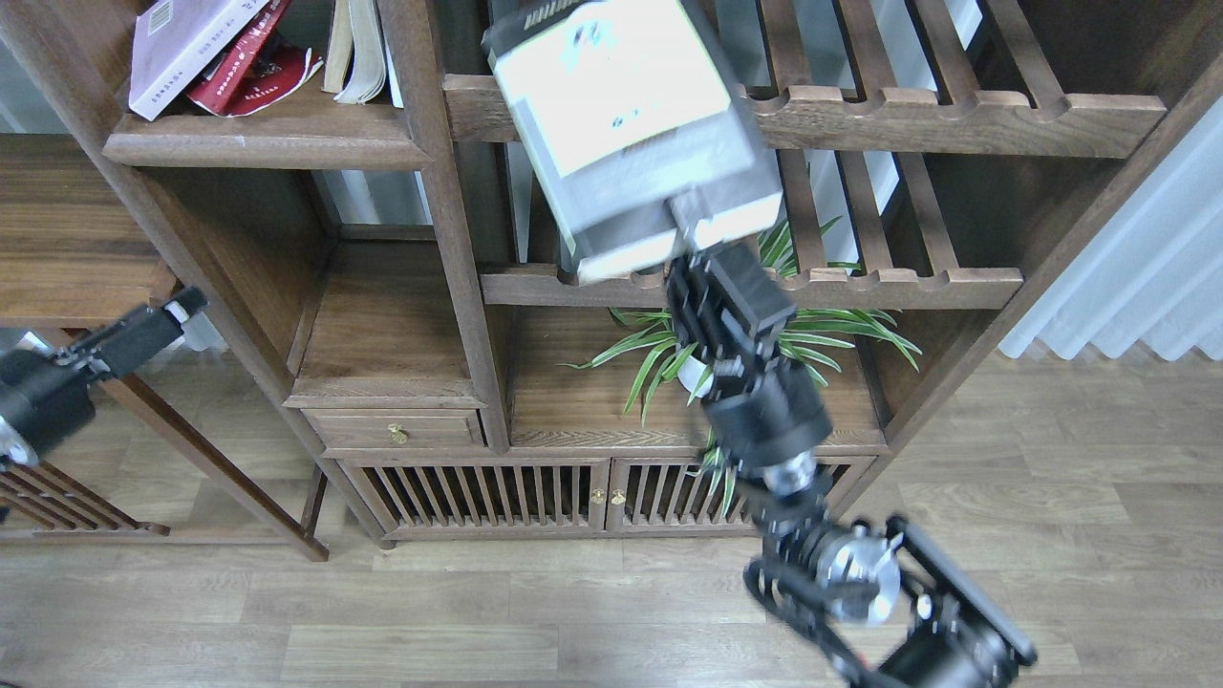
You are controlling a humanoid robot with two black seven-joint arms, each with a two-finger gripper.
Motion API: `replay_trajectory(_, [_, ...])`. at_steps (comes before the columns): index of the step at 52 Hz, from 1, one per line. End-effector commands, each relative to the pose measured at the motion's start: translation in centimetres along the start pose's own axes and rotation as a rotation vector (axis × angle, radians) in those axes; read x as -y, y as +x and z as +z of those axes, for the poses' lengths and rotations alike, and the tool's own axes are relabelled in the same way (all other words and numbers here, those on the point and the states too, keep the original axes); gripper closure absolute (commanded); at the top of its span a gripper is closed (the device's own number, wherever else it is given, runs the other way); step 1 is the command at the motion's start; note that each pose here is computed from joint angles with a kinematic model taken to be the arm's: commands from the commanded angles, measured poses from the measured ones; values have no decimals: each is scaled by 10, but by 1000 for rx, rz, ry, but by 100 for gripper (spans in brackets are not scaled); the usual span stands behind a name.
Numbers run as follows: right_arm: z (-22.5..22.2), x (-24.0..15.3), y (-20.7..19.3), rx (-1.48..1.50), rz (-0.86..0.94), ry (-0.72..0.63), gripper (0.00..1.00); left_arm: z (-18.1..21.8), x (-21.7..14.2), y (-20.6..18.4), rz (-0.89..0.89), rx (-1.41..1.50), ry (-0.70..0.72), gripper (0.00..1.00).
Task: Organize books on shelf
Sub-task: 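Grasp the green-covered book with the right gripper and pull it down, then grasp the green-covered book's edge with the left gripper beside the right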
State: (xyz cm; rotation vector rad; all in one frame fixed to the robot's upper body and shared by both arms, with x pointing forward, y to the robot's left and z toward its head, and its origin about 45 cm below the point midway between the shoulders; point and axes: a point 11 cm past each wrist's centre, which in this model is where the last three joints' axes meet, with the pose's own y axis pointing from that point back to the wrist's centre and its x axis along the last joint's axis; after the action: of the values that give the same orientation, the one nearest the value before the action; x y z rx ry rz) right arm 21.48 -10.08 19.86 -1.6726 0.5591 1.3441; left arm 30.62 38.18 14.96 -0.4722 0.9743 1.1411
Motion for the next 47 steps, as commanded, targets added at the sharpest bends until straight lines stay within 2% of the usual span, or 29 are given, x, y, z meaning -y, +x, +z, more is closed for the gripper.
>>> replay_trajectory(1, [19, -21, 10, 18, 60, -66, 95, -61, 8, -15, -100, -368, -14, 0])
replay_trajectory(7, [18, -25, 13, 19, 76, -73, 95, -84, 14, -31, -126, -474, -30, 0])
replay_trajectory(14, [18, -29, 23, 24, 106, -75, 95, -91, 18, -52, -157, -497, -90, 2])
replay_trajectory(30, [39, -33, 35, 65, 143, -114, 94, -117, 21, -62, -164, -524, -31, 3])
replay_trajectory(33, [49, -36, 36, 78, 149, -142, 95, -140, 25, -70, -170, -530, 45, 8])
replay_trajectory(42, [51, -41, 40, 77, 167, -149, 94, -166, 34, -88, -207, -565, 109, 16])
replay_trajectory(47, [52, -42, 41, 80, 171, -155, 94, -186, 40, -102, -236, -575, 159, 24])
